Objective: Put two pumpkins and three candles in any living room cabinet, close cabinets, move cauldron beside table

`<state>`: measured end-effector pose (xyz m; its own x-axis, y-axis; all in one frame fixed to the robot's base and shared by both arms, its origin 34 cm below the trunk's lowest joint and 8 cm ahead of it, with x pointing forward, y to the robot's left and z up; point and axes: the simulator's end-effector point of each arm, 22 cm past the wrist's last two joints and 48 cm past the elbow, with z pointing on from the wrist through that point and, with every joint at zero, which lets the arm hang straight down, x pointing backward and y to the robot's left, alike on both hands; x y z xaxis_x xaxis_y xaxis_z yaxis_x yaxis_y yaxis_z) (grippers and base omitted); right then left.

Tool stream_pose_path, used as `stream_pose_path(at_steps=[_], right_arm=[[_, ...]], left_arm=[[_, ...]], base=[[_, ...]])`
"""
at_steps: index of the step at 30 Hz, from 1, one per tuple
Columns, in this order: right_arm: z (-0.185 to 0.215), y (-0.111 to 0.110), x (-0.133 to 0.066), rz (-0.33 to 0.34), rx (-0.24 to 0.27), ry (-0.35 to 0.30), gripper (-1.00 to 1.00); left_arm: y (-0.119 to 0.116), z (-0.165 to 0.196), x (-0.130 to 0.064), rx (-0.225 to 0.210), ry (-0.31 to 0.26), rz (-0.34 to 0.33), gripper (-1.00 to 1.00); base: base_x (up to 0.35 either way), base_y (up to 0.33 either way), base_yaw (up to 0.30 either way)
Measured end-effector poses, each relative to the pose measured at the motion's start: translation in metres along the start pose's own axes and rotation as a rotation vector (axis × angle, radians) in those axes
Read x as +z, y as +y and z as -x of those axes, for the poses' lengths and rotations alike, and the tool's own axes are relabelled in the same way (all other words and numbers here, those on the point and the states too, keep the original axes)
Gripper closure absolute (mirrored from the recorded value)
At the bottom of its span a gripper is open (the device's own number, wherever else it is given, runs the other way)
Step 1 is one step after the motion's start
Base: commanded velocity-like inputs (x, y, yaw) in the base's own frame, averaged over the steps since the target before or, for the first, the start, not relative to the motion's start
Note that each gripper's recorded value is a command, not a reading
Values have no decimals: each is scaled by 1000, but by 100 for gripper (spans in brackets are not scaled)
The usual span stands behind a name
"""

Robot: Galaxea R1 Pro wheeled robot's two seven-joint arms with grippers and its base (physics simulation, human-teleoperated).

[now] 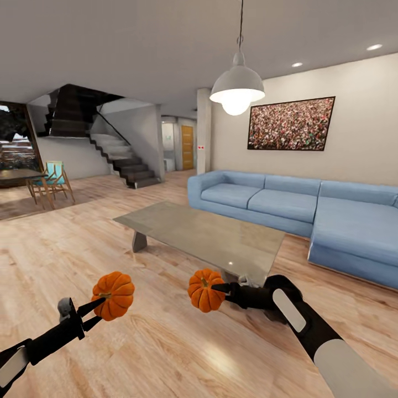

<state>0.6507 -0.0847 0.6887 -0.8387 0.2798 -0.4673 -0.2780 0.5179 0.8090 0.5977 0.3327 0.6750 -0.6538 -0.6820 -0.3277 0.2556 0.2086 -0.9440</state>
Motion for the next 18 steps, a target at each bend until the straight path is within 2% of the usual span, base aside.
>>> stream_pose_path(at_steps=[9,18], right_arm=[[1,-2,0,-2,-4,-5,100],[0,-2,1,-3,-6,-4,100]], left_arm=[[2,0,0,-2,0,3,100],[2,0,-1,0,0,6,100]], base=[[296,155,69],[301,197,269]])
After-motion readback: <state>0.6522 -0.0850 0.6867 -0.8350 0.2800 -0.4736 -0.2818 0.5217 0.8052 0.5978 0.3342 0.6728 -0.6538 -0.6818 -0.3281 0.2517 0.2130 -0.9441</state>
